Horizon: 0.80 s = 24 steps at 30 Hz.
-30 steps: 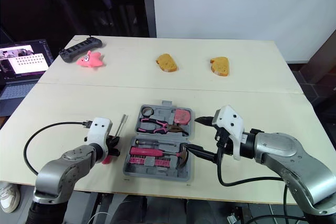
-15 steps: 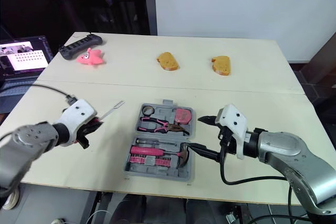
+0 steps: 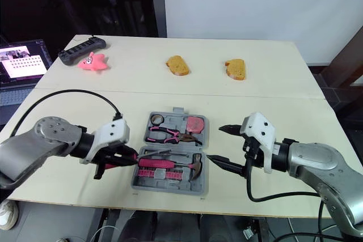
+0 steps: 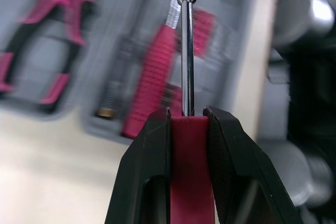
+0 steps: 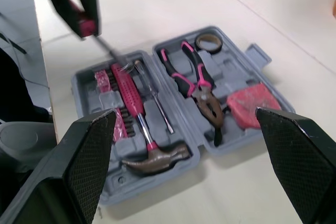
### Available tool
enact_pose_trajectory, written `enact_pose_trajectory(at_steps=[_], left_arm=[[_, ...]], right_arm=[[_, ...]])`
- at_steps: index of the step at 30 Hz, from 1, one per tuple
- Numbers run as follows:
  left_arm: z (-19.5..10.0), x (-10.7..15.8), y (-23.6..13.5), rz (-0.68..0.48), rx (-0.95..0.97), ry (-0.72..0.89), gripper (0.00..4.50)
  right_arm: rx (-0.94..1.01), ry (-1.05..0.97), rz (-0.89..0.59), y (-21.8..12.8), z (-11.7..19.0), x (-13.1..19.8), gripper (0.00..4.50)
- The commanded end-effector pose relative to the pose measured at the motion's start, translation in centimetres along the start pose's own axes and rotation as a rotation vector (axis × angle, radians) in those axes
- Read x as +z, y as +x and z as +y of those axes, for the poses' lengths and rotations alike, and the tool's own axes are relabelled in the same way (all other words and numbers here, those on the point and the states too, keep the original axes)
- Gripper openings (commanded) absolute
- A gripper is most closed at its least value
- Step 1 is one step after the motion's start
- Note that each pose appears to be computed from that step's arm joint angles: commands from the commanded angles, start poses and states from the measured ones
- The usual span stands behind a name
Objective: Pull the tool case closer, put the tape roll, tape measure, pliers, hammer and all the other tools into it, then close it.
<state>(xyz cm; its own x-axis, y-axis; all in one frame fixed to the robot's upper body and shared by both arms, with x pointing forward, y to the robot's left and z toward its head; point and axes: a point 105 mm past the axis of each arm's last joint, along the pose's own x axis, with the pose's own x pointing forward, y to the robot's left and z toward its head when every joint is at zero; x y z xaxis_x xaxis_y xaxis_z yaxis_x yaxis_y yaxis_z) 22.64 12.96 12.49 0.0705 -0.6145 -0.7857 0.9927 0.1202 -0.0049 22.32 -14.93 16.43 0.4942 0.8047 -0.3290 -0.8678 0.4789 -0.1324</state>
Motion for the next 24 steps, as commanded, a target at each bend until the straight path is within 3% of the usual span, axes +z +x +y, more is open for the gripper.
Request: enact_pose_trajectory(at_steps=[1, 7, 13, 24], left_arm=[[-1.7, 0.6, 0.5, 0.092, -0.084, 0.042, 0.44], [-0.4, 1.8, 2.6, 0.145, -0.073, 0.166, 0.44], [-0.1, 1.9, 5.3, 0.160, -0.065, 0.191, 0.44], [-1.3, 2.4, 6.9, 0.160, -0.074, 0.194, 0.44]], right_arm=[[-0.001, -0.040, -0.025, 0.0, 0.3, 0.9, 4.50], [-0.005, -0.037, -0.034, 0.4, 0.4, 0.8, 4.50], [0.007, -0.026, -0.023, 0.6, 0.8, 0.6, 4.50], [0.107, -0.046, 0.017, 1.2, 1.0, 0.3, 4.50]])
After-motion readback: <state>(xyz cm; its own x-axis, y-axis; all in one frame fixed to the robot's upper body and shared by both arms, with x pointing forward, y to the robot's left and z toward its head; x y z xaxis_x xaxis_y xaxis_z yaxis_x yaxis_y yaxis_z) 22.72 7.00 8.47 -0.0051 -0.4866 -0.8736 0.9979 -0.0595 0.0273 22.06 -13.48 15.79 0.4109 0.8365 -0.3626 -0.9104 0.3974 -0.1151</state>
